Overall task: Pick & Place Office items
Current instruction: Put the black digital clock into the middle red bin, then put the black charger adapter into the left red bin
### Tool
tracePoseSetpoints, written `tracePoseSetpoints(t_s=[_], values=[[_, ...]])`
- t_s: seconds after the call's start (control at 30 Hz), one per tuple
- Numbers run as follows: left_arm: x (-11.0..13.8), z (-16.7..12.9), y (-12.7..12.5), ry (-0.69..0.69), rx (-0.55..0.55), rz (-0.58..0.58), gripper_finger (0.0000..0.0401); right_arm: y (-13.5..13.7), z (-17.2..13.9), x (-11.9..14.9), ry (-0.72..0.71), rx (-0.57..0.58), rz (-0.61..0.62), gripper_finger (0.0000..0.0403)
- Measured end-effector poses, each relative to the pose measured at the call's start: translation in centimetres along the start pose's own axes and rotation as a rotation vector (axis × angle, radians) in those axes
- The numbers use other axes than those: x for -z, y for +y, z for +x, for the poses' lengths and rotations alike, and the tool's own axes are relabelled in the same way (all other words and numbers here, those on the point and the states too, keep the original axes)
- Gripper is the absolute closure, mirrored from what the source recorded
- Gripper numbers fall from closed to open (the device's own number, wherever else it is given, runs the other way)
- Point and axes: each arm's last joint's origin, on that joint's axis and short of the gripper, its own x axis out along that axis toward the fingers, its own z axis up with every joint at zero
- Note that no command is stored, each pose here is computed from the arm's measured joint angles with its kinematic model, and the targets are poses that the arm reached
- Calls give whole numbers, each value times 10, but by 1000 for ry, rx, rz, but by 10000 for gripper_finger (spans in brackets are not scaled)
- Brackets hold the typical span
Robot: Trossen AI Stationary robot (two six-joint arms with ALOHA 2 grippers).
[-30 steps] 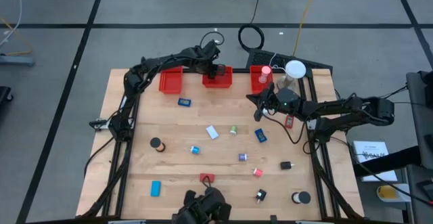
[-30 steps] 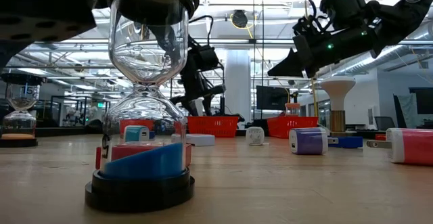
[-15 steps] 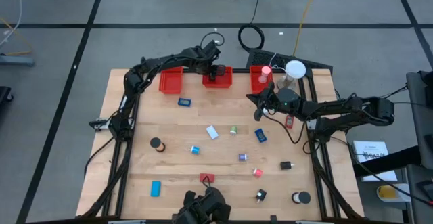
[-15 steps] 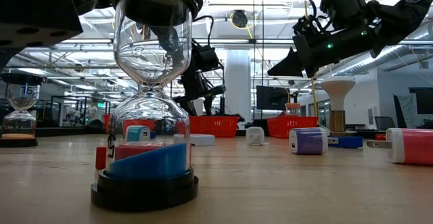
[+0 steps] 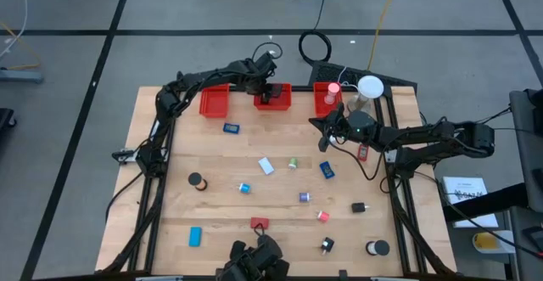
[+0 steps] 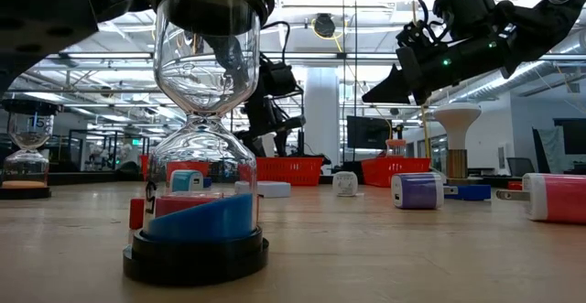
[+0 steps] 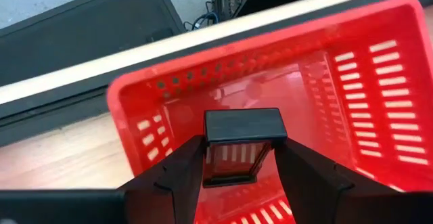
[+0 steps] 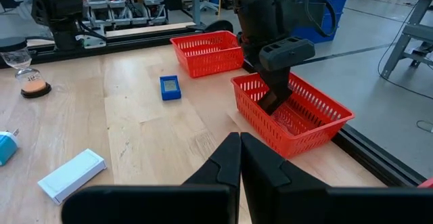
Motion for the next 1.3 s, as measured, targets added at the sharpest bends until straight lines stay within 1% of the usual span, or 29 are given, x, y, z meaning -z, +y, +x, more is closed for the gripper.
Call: tracePoseSetpoints(t_s=[0.13, 0.27, 0.43, 0.5, 0.57, 0.63, 0.7, 0.77, 0.83, 0.93, 1.0, 1.13, 1.23, 1.3], values=[[2, -4, -4, 10, 9, 15, 214, 0, 0, 0, 0, 0, 0, 399], [2, -17, -6, -4, 15, 39, 212, 0, 0, 0, 0, 0, 0, 399], [1, -35, -8, -24, 23, 79, 184, 3, 0, 0, -1, -12, -3, 399], [4, -46, -10, -17, 10, 133, 173, 4, 0, 0, -3, -16, -4, 399], [10, -57, -14, -22, -48, 220, 172, 5, 0, 0, -4, -19, -6, 399], [20, -69, -25, -46, -105, 324, 185, 5, -1, 0, -3, -22, -6, 399], [33, -82, -39, -84, -104, 428, 207, 6, -1, 0, 1, -26, -7, 399], [47, -92, -53, -133, -47, 521, 235, 8, -1, 1, 5, -36, -9, 399], [63, -98, -63, -173, 48, 618, 264, 11, -1, 1, 7, -46, -11, 399], [92, -104, -70, -251, 193, 697, 304, 15, -2, 1, 8, -66, -16, 399], [112, -107, -68, -310, 283, 724, 326, 18, -2, 1, 8, -78, -18, 399], [156, -108, -56, -463, 422, 768, 365, 24, -3, 1, 8, -102, -24, 399], [182, -107, -44, -576, 519, 761, 389, 27, -4, 2, 7, -114, -27, 399], [194, -104, -37, -600, 561, 731, 397, 28, -4, 2, 8, -120, -24, 399]])
